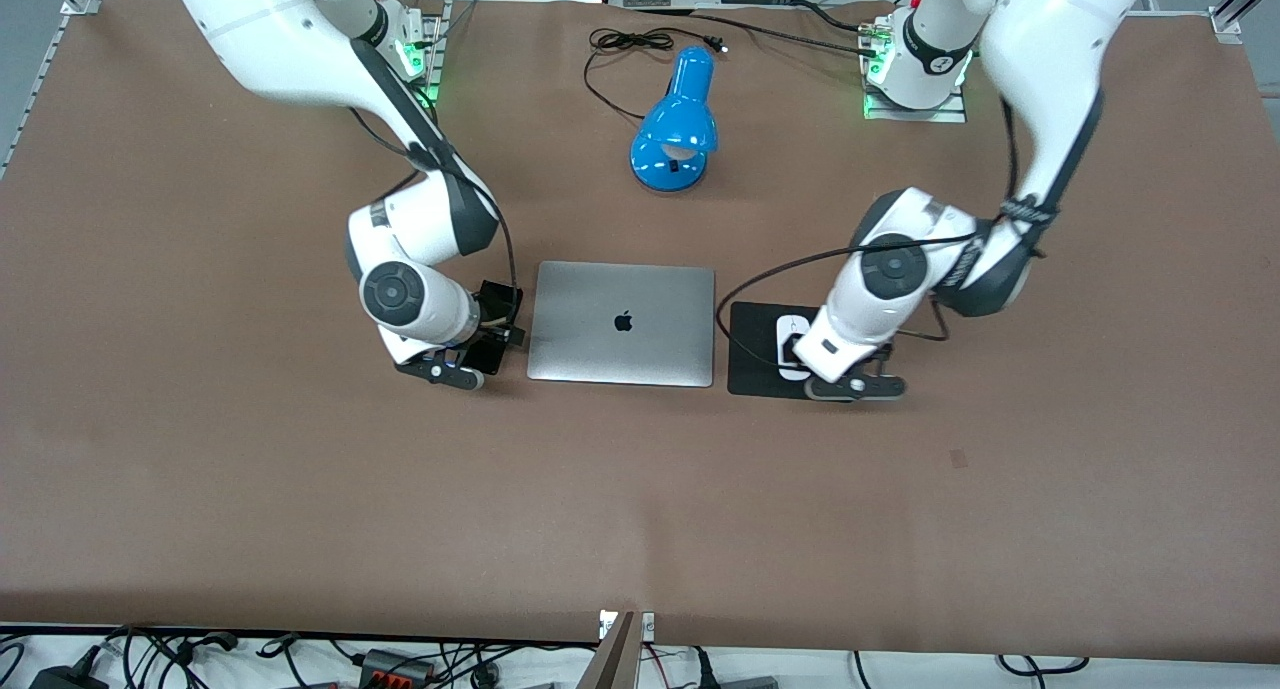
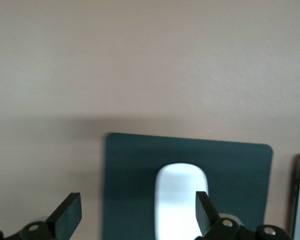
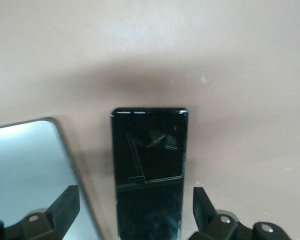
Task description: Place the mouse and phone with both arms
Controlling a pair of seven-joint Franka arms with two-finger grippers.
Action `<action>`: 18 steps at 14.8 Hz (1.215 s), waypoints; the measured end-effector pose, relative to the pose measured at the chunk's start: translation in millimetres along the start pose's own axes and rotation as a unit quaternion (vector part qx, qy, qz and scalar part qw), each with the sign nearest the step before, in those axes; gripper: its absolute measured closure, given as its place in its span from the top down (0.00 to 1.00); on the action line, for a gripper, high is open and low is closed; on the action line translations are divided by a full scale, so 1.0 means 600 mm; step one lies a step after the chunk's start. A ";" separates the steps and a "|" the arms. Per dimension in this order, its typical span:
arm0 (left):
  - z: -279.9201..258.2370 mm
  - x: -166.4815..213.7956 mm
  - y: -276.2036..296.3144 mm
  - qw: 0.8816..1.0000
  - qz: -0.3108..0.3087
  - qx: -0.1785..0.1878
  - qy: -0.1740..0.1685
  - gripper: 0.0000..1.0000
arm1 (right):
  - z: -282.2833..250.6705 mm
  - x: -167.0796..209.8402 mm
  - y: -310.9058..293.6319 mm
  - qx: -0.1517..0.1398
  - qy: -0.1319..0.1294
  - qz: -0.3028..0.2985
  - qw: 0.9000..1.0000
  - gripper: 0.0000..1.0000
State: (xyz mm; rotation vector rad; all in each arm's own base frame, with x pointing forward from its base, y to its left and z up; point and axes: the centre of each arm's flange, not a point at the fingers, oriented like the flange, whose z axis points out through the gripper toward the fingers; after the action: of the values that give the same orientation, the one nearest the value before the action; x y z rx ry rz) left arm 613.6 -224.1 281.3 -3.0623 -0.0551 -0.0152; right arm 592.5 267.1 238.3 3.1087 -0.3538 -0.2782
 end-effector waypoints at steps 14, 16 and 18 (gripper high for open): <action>-0.437 -0.007 -0.290 0.996 0.034 0.011 -0.085 1.00 | -0.471 0.087 0.163 -0.041 0.045 -0.051 0.997 1.00; -0.450 -0.008 -0.308 0.995 0.035 0.008 -0.095 1.00 | -0.517 0.090 0.205 -0.035 0.063 -0.066 0.995 1.00; -0.438 -0.002 -0.316 0.993 0.035 -0.017 -0.107 1.00 | -0.554 0.097 0.264 -0.032 0.076 -0.090 0.992 1.00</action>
State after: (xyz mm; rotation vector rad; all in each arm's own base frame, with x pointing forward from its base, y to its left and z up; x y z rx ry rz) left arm 603.0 -55.8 558.0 -3.0834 0.0412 0.3210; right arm 671.1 93.2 558.2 3.0755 -0.0597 -0.0495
